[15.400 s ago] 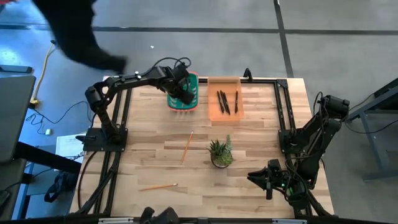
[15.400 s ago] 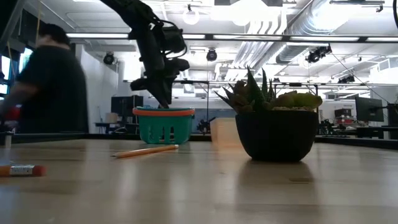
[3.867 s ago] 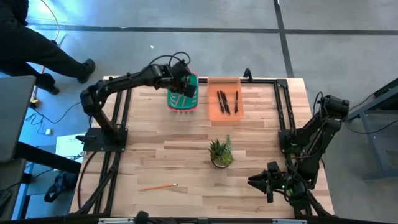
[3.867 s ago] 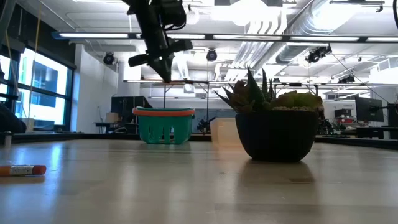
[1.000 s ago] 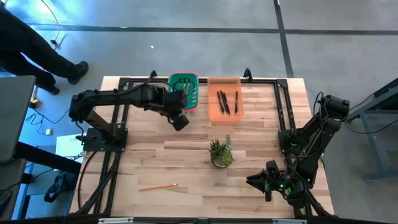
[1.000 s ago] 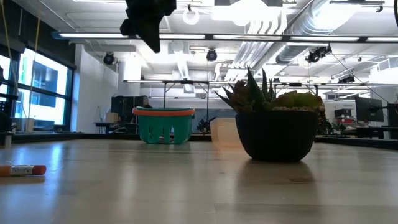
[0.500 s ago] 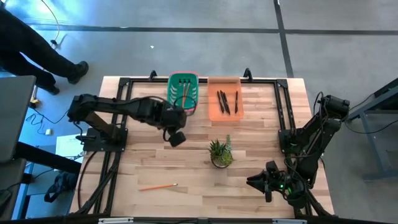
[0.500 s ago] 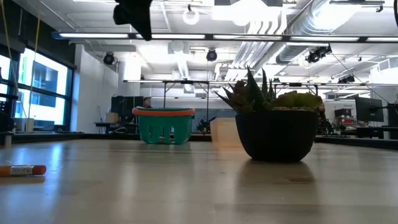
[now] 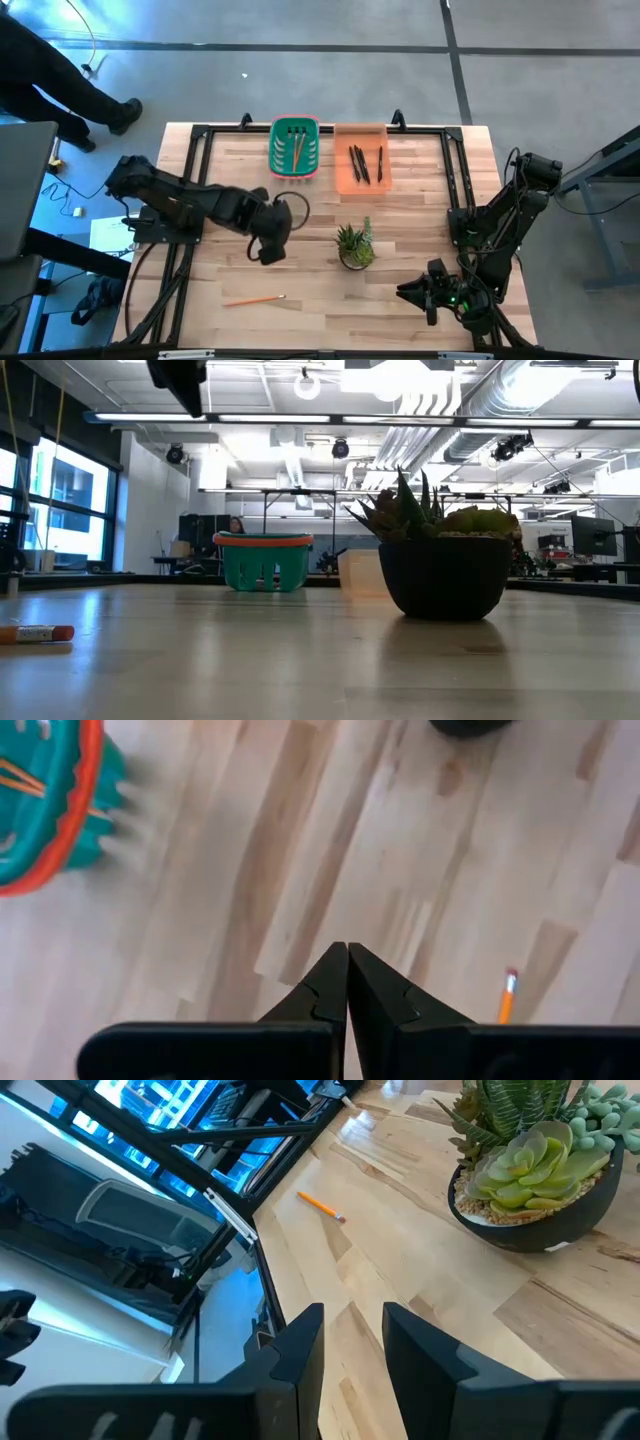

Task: Sort pens & pencils
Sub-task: Put the pencil into the green bin

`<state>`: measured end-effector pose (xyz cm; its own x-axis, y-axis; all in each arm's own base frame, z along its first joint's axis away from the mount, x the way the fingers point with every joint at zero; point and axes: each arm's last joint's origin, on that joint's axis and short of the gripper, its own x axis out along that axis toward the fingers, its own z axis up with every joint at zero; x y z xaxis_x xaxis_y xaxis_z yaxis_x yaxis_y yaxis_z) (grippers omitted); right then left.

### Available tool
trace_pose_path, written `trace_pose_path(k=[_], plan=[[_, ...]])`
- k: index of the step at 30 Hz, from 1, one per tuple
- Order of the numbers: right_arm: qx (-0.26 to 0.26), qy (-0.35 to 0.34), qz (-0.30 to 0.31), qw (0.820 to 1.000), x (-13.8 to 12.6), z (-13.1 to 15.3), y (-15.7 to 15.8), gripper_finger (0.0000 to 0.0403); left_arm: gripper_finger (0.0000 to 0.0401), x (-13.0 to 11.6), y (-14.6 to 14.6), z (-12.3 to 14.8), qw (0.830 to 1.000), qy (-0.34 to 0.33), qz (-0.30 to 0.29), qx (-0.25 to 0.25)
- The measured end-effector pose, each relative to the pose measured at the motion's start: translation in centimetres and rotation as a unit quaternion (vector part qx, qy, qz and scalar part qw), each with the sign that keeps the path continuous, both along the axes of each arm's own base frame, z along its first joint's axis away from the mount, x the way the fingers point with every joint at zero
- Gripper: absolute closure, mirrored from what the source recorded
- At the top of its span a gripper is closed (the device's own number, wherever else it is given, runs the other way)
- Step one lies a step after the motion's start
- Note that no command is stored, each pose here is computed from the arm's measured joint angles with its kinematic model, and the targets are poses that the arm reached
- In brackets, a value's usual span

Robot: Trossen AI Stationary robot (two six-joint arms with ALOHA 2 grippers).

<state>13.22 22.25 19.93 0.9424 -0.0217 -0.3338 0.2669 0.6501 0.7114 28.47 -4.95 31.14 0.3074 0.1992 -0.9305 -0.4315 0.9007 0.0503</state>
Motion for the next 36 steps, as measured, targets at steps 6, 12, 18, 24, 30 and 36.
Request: trace_pose_path(k=[6, 12, 18, 24, 30, 36], plan=[[-0.008, 0.000, 0.003, 1.000, 0.0, 0.0, 0.0, 0.0306, 0.0400, -0.6, -2.9, -1.1, 1.000, -0.006, -0.018, 0.002], [-0.010, 0.000, 0.003, 1.000, 0.0, 0.0, 0.0, 0.0306, 0.0400, -1.2, -5.6, -2.0, 0.999, -0.032, -0.032, 0.013], [-0.014, 0.000, 0.005, 1.000, 0.0, 0.0, 0.0, 0.0306, 0.0400, -2.1, -8.3, -2.9, 0.997, -0.046, -0.059, 0.000], [-0.020, 0.001, 0.008, 1.000, 0.0, 0.0, 0.0, 0.0306, 0.0400, -3.5, -10.3, -3.8, 0.997, -0.040, -0.071, -0.011], [-0.024, 0.003, 0.008, 1.000, 0.0, 0.0, 0.0, 0.0306, 0.0400, -4.5, -12.2, -5.0, 0.995, -0.045, -0.084, -0.043], [-0.024, 0.003, 0.009, 1.000, 0.0, 0.0, 0.0, 0.0306, 0.0400, -5.5, -13.6, -6.4, 0.992, -0.044, -0.095, -0.074]])
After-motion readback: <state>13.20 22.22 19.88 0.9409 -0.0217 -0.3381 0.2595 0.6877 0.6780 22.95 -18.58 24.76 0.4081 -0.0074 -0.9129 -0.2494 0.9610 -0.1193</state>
